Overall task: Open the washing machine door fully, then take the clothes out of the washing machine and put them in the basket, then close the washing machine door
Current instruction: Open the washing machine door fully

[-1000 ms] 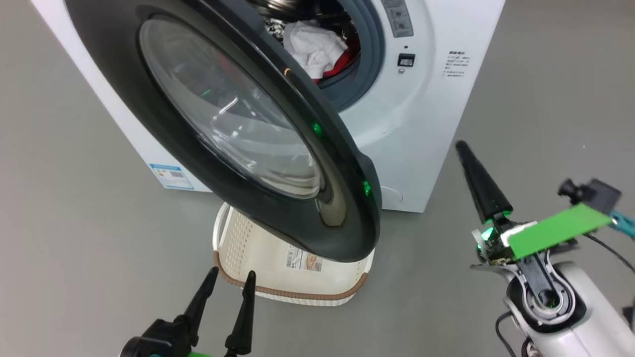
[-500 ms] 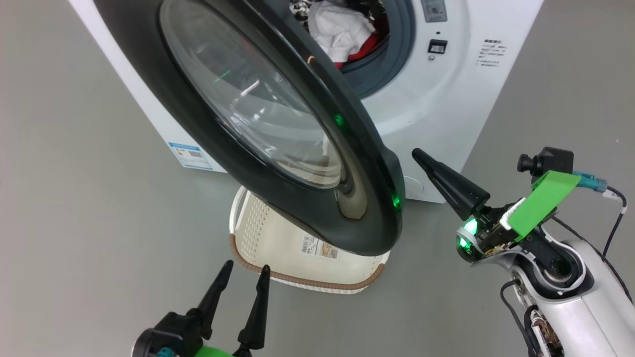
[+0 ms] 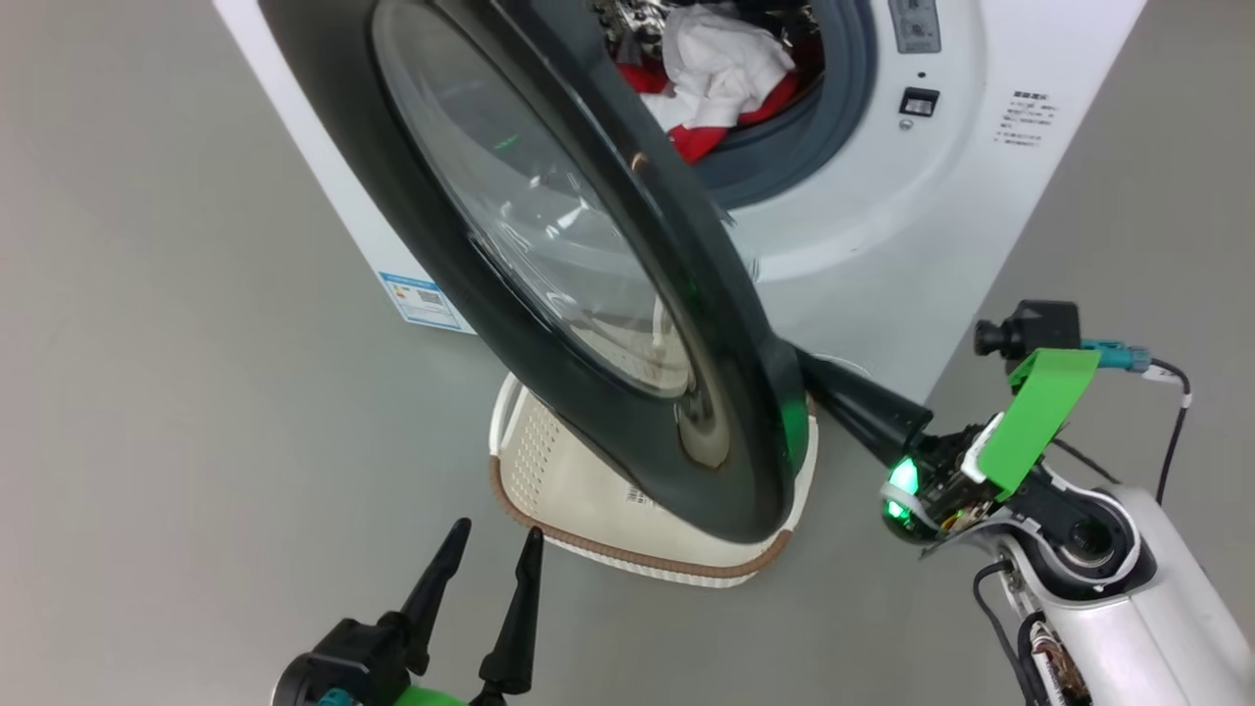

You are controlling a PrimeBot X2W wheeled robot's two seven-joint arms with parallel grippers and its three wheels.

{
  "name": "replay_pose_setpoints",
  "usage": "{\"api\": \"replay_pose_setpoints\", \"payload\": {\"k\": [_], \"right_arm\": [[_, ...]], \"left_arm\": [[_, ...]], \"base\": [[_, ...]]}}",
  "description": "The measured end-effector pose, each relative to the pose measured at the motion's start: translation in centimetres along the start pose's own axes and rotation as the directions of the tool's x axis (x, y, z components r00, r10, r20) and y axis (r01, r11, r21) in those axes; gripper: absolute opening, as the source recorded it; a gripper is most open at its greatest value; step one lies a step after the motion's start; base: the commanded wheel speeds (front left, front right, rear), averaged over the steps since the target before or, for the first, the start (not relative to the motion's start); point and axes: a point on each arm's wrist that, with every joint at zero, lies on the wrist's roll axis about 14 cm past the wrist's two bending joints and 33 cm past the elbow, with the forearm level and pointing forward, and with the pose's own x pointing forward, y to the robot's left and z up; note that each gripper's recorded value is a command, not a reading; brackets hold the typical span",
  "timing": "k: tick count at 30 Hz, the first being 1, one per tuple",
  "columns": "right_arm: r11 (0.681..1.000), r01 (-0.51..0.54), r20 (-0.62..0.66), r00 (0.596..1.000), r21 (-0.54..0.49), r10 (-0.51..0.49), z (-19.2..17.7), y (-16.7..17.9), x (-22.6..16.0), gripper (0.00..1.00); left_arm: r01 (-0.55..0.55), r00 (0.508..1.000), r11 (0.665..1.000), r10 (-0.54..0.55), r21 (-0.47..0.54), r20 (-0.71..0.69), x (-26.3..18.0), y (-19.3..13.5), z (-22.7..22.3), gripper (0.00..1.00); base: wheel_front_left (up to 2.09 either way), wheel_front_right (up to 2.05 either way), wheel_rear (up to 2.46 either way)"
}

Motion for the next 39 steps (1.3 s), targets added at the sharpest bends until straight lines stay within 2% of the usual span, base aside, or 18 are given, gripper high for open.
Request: {"api": "replay_pose_setpoints", "payload": {"k": [17, 28, 39], "right_arm": [[1.0, 0.022, -0.235, 0.972, 0.0, -0.021, -8.0, -0.5, 2.4, 0.0], [1.0, 0.007, -0.408, 0.913, 0.021, 0.003, -14.6, 0.3, 4.2, 0.0], [0.999, -0.011, -0.477, 0.878, 0.041, 0.029, -17.0, 1.2, 5.4, 0.0]], "left_arm": [[-0.124, 0.99, 0.992, 0.124, -0.009, 0.062, -3.9, 3.2, 1.7, 1.0], [-0.278, 0.952, 0.96, 0.278, -0.02, 0.129, -8.2, 7.1, 3.3, 1.0], [-0.351, 0.921, 0.936, 0.351, -0.03, 0.171, -9.8, 8.7, 4.4, 1.0]], "base": [[0.0, 0.0, 0.0], [0.0, 0.0, 0.0], [0.0, 0.0, 0.0]]}}
